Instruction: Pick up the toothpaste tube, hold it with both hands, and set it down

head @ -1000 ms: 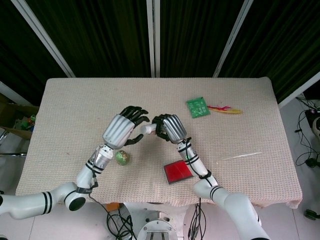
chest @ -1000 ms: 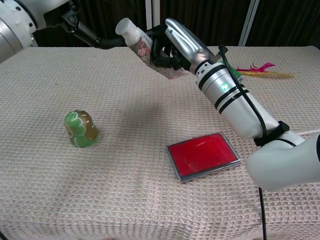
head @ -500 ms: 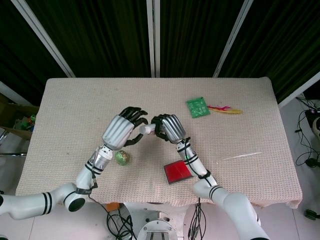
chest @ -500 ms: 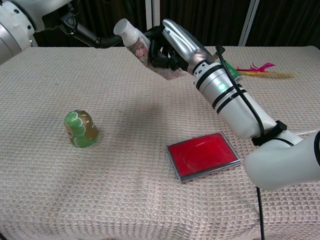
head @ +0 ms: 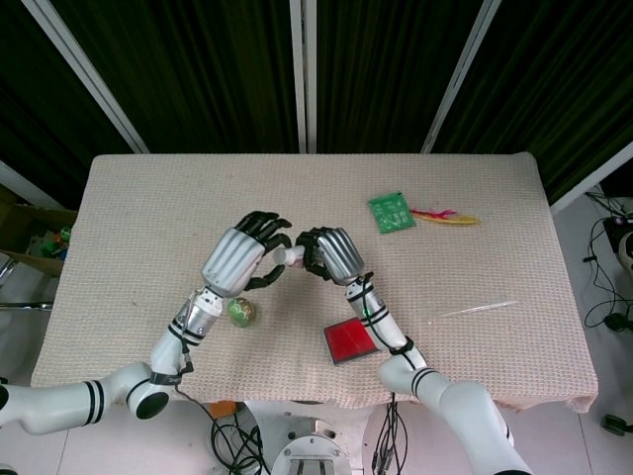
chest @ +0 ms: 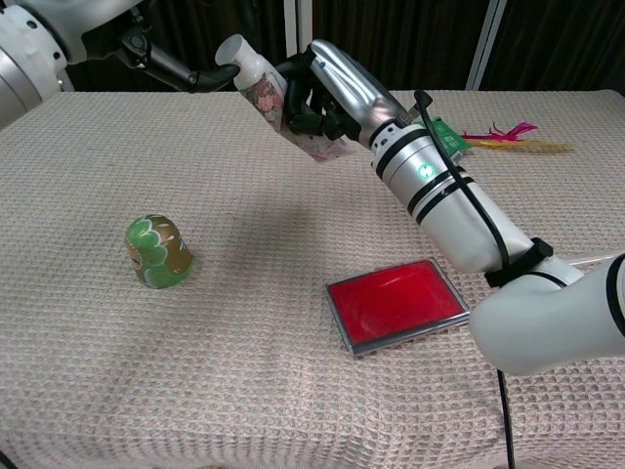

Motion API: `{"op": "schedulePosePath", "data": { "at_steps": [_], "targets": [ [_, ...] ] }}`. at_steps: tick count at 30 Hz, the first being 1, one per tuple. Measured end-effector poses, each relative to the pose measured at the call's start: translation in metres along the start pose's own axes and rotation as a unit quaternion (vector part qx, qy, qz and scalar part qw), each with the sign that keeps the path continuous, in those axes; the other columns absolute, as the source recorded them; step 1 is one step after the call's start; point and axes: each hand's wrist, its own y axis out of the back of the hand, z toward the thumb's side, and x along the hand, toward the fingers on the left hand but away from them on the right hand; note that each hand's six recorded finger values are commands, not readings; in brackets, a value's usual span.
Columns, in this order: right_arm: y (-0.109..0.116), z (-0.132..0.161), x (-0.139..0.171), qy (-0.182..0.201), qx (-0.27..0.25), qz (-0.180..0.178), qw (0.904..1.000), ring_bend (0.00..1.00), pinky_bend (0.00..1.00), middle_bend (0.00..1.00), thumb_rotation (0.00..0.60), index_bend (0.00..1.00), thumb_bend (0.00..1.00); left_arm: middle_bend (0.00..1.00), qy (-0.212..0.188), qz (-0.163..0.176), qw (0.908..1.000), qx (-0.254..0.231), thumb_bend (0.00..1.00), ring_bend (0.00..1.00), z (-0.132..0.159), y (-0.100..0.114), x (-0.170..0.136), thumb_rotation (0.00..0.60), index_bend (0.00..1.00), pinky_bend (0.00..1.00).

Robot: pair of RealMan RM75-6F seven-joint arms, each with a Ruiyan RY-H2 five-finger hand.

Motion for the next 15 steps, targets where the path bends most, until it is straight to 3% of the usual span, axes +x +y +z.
{"op": "schedulePosePath", "data": {
  "at_steps": [15],
  "targets": [
    [-0.0021, 0.0016, -0.0004, 0.002, 0.003, 0.005, 1.0, 0.59, 0.68, 0.68, 0.6, 0.84, 0.69, 0.28, -0.008, 0.01, 0.9996, 0.024, 0.41, 0.19, -0.0019, -0.0012, -0.0026, 0.549, 0.47, 0.23]
  ]
}}
